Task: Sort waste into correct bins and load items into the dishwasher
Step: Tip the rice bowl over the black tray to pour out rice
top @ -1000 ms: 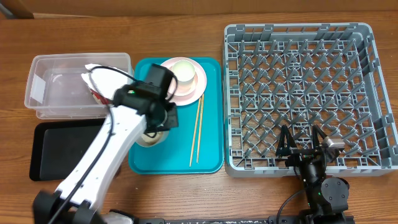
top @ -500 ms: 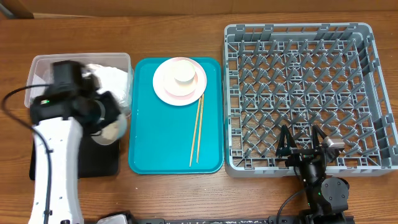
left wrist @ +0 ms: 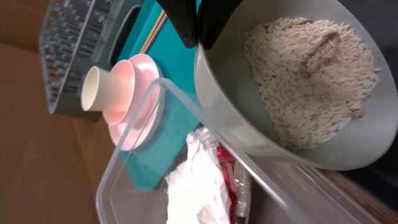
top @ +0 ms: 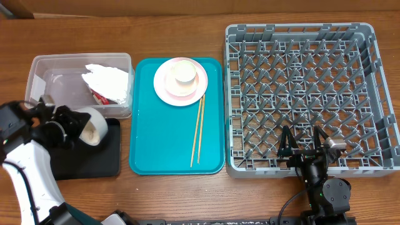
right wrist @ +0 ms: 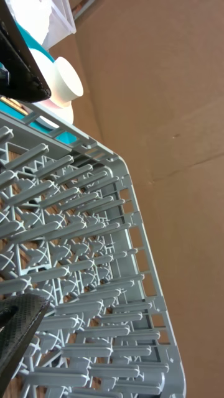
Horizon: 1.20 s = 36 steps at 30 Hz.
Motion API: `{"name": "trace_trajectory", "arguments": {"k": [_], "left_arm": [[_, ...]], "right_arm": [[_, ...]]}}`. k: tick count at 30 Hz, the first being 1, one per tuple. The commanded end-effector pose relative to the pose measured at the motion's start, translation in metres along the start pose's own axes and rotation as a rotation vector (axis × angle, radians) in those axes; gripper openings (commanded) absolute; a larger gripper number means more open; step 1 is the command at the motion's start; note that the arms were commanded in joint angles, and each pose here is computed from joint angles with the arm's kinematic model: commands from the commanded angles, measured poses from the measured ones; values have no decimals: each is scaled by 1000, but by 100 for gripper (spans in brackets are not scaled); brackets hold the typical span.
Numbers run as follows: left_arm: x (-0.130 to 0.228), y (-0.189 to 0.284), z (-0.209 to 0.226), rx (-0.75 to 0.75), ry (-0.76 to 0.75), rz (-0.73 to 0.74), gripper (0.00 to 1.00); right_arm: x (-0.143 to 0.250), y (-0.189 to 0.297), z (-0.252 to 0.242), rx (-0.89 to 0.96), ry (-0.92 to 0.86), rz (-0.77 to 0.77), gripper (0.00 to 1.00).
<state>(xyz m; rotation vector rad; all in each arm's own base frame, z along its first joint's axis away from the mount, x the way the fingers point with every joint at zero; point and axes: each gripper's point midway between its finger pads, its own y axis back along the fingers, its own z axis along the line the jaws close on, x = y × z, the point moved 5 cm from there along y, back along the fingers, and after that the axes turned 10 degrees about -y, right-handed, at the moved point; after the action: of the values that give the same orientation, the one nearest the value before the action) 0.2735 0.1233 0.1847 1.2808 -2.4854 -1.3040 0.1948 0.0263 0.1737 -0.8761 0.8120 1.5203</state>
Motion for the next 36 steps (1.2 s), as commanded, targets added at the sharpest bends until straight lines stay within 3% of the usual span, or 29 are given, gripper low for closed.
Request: {"name": "trace_trajectory", "arguments": {"k": [1, 11, 18, 36], "left_arm": [[-3, 12, 5, 182, 26, -66, 4], [9, 9, 29, 389, 9, -172, 4], [5, 20, 41, 388, 77, -210, 4], [7, 33, 17, 604, -38, -212, 4]], "right_arm": [[1, 0, -2, 7, 6, -8, 100], [1, 0, -2, 7, 6, -8, 100], [1, 0, -2, 7, 6, -8, 100], [1, 0, -2, 7, 6, -8, 100]]}}
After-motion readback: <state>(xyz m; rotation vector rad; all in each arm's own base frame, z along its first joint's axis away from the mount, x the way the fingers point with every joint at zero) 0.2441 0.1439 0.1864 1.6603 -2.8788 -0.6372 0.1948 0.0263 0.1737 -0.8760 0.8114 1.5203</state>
